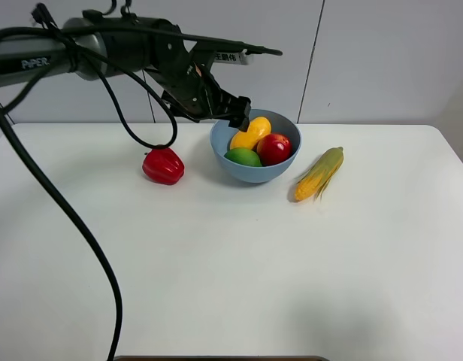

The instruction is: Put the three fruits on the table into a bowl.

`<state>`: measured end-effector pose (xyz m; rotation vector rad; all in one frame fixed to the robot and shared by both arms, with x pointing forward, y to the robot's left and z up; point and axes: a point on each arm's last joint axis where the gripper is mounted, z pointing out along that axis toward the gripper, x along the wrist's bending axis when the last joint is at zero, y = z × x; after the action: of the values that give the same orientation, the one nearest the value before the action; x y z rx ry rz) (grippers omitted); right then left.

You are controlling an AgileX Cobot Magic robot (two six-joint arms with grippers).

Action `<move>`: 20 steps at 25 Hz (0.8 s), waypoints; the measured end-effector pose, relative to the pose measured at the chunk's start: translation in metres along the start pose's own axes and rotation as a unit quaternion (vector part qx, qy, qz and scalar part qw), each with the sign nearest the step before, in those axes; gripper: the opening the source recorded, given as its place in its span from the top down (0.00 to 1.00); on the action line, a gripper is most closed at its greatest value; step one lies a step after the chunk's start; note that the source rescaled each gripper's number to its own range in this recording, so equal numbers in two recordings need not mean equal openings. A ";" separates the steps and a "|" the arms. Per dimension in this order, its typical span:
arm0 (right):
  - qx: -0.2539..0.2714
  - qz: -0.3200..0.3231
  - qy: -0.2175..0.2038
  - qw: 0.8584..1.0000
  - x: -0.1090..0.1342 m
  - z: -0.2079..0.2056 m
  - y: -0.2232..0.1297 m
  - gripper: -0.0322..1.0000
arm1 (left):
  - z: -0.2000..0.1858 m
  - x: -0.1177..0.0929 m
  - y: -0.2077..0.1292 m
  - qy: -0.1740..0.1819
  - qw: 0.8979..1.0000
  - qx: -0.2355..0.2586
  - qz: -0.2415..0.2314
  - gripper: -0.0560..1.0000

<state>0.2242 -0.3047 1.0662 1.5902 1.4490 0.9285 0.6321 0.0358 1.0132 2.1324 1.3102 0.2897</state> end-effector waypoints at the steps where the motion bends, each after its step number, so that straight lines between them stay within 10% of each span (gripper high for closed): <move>1: 0.000 0.000 0.000 1.000 0.000 0.000 0.000 0.30 | -0.010 0.004 0.001 0.004 1.000 0.011 -0.001 0.01; 20: 0.000 0.000 0.000 1.000 0.000 0.000 0.000 0.30 | -0.156 0.074 -0.027 0.078 0.989 0.122 -0.015 0.01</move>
<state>0.2242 -0.3047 1.0662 1.5902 1.4490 0.9285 0.5742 0.1685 1.1106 2.3293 1.5322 0.3016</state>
